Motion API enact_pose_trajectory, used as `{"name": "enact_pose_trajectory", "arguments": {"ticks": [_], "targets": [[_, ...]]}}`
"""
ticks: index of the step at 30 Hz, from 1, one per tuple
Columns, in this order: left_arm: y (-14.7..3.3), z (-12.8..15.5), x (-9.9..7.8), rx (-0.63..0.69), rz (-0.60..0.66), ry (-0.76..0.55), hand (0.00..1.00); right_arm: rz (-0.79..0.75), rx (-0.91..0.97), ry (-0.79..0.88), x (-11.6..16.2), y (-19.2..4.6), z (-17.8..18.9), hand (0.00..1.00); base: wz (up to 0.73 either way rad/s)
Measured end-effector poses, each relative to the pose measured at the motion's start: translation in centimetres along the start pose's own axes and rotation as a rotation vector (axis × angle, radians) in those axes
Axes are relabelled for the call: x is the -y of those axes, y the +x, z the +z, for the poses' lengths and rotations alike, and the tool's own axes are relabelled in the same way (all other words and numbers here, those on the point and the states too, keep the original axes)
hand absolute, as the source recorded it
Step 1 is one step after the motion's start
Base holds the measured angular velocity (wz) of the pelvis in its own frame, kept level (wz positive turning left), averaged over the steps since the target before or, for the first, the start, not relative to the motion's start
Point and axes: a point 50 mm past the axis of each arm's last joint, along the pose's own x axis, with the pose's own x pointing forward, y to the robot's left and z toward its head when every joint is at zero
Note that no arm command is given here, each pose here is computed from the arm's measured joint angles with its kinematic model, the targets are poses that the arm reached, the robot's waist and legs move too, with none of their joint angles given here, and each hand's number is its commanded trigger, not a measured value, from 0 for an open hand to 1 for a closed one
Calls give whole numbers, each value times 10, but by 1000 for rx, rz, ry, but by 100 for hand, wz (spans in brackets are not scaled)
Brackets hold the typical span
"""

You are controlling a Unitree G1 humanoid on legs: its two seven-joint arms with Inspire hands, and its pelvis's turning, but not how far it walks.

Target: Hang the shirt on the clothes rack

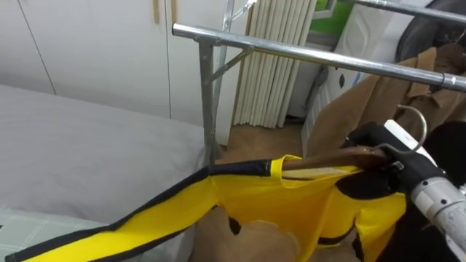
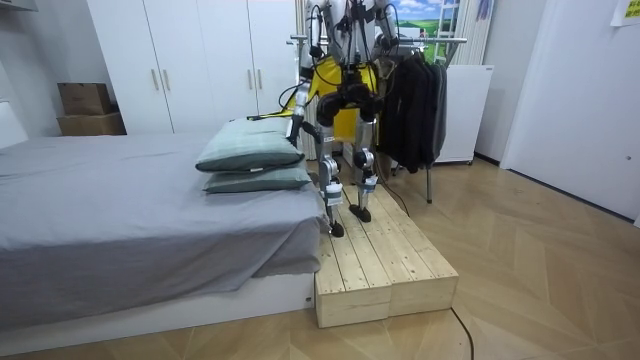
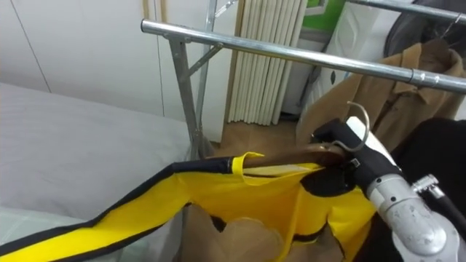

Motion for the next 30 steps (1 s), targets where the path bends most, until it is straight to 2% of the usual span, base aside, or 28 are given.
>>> {"name": "enact_pose_trajectory", "arguments": {"ticks": [12, 20, 30], "targets": [[-1, 7, -6, 30, 27, 32, 0, 100, -81, 22, 0, 8, -17, 100, 5], [-1, 5, -10, 41, 33, 14, 0, 140, -110, 178, -4, 16, -32, 100, 1], [-1, 8, -11, 76, 36, 17, 0, 206, -131, 239, -9, 25, -38, 100, 2]]}}
